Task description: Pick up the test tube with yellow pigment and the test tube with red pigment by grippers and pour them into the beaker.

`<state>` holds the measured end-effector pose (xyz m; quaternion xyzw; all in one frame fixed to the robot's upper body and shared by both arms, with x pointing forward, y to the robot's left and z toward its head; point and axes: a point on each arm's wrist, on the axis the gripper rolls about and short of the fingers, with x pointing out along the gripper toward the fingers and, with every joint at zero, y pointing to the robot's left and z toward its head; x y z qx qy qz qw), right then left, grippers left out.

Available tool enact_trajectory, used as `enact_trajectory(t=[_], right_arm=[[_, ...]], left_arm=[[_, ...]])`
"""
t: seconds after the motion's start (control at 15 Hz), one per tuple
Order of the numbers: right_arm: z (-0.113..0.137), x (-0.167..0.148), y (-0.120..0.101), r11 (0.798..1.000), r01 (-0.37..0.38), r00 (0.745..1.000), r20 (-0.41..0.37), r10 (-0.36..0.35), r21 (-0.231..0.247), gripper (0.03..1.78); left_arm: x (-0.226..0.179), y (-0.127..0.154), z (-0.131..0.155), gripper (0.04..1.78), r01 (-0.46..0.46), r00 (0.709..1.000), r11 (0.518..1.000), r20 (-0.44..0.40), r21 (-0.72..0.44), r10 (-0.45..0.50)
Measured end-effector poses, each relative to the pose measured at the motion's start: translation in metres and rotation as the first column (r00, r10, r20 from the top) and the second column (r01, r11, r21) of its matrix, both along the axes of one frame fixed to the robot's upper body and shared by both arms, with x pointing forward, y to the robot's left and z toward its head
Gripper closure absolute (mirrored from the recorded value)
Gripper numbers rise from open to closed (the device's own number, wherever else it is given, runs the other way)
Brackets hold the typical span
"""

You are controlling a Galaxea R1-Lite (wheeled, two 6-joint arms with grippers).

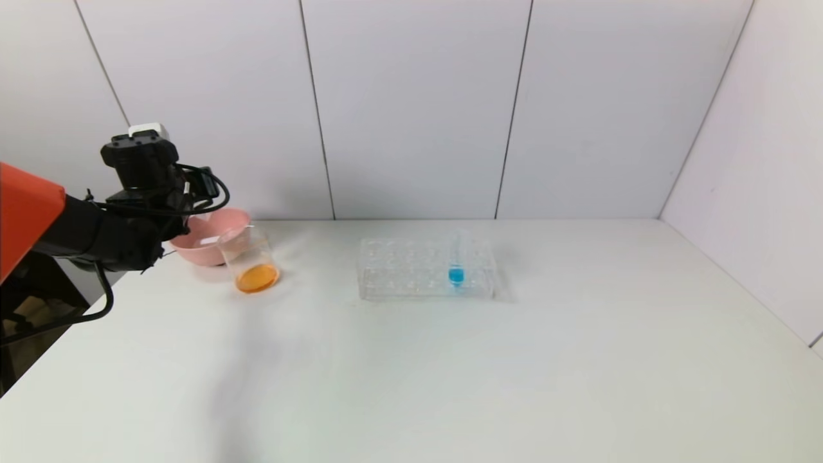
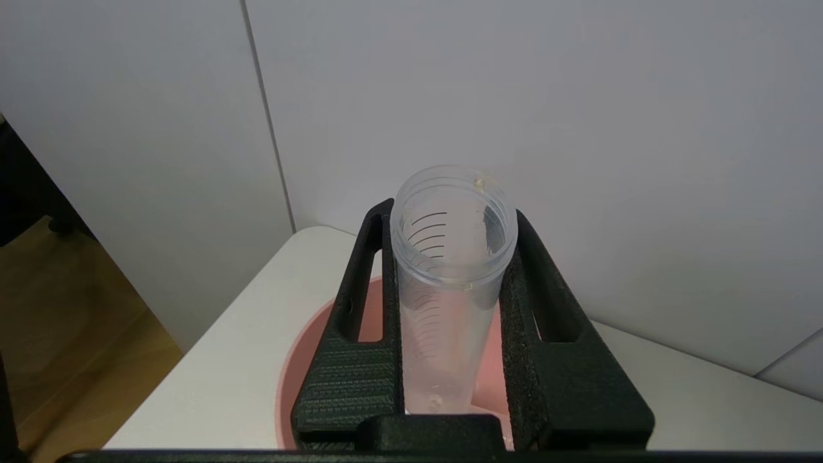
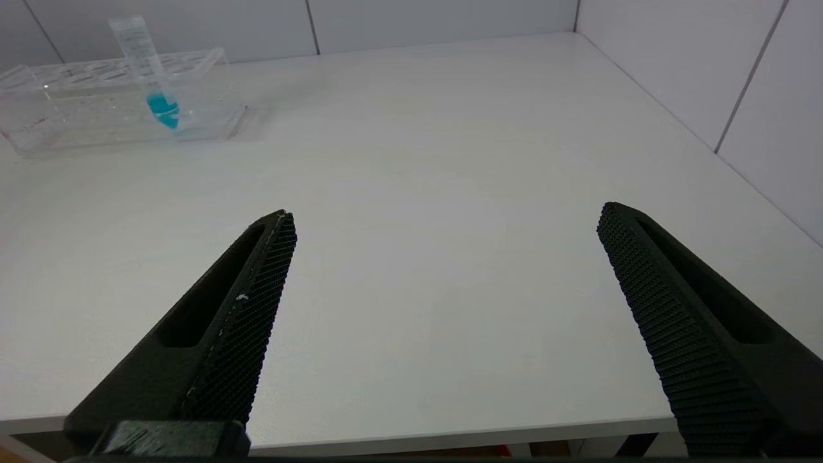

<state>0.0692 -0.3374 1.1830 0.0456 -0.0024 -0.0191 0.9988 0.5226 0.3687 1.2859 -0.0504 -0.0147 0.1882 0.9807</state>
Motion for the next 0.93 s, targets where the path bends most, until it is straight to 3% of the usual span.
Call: enact_trajectory(t=[0.2,0.4,0.73,0.93], right_arm=[[0.0,0.0,0.0,1.0,0.0,1.0,0.0,0.0,0.0,0.1],[0.0,0.0,0.0,1.0,0.0,1.0,0.0,0.0,0.0,0.1],[0.0,0.0,0.0,1.0,0.0,1.0,0.0,0.0,0.0,0.1],[0.0,0.0,0.0,1.0,0.0,1.0,0.0,0.0,0.0,0.1]], left_arm=[[0.008,-0.002,-0.013,1.36,0.006,1.0,1.0,-0.024,-0.001,-0.006],[0.009,-0.004,-0.014,1.17,0.004,1.0,1.0,-0.023,-0.001,-0.004],[0.006,-0.005,-0.011,0.41,-0.003,1.0,1.0,-0.02,0.0,0.003],[-0.004,-0.006,-0.003,0.12,-0.006,1.0,1.0,-0.017,0.002,0.006]])
